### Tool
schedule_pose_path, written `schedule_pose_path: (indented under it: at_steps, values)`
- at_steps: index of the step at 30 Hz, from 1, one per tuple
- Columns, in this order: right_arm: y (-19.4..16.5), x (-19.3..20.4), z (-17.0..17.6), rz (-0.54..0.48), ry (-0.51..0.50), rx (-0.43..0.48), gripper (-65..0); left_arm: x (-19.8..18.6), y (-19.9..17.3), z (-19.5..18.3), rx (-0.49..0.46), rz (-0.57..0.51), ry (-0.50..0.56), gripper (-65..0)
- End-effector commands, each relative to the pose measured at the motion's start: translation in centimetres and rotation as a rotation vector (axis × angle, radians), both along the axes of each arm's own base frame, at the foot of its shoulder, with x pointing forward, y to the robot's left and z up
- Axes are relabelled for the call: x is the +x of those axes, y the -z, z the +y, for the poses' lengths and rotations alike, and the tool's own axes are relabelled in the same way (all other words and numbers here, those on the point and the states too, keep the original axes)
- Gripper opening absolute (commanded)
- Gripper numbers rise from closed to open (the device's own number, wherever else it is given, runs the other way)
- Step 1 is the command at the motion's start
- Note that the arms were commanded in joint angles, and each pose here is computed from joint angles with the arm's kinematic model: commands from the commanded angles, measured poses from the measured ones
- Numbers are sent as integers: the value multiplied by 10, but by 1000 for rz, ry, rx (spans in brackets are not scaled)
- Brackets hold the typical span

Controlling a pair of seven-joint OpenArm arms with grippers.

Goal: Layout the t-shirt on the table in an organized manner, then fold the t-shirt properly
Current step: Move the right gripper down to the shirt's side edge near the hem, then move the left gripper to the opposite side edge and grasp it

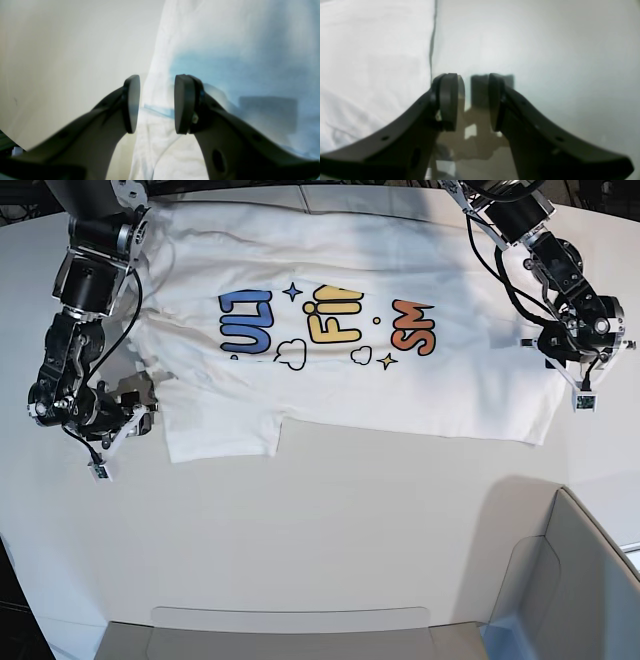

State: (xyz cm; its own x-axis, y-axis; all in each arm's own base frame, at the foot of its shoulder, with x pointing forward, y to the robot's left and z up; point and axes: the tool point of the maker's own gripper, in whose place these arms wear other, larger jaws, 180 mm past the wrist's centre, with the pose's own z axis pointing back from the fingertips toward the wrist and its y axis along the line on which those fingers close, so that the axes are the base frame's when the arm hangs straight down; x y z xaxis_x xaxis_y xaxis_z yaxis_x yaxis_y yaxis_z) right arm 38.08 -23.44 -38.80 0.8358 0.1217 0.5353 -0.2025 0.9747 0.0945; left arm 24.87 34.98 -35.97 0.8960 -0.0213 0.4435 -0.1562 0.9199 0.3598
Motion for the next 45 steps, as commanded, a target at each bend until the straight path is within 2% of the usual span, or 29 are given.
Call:
schedule_pose_path:
  at_steps: [1, 5, 8, 14, 20, 22, 26, 31, 36, 45]
  values:
    - [-9, 9, 9, -29, -34, 2, -439, 7, -13, 6, 29, -36, 0, -415]
    - [-3, 10, 38, -8, -127, -15, -439, 7, -13, 6, 29, -36, 0, -415]
    - [-1, 11, 57, -7, -145, 10, -439, 7, -13, 6, 29, -36, 0, -415]
    - [1, 9, 56, -9, -109, 40, -439, 8, -14, 7, 31, -37, -1, -415]
    - [1, 9, 55, -10, -110, 37, -439, 37, -30, 16, 29, -92, -3, -412]
    - [1, 9, 55, -9, -110, 36, -439, 58, -29, 17, 22, -74, 38, -388]
    - [2, 8, 54, -5, -110, 34, -439, 83, -15, 20, 33, 33, 136, -347]
    - [2, 8, 54, -5, -108, 35, -439, 114, -6, 9, 29, 11, 247, -347]
    - [2, 8, 54, -5, -110, 34, -439, 128, -8, 6, 7, -26, 258, -344]
    - [5, 4, 53, 2, -105, 35, -439, 135, 25, -2, -87, -26, 271, -344]
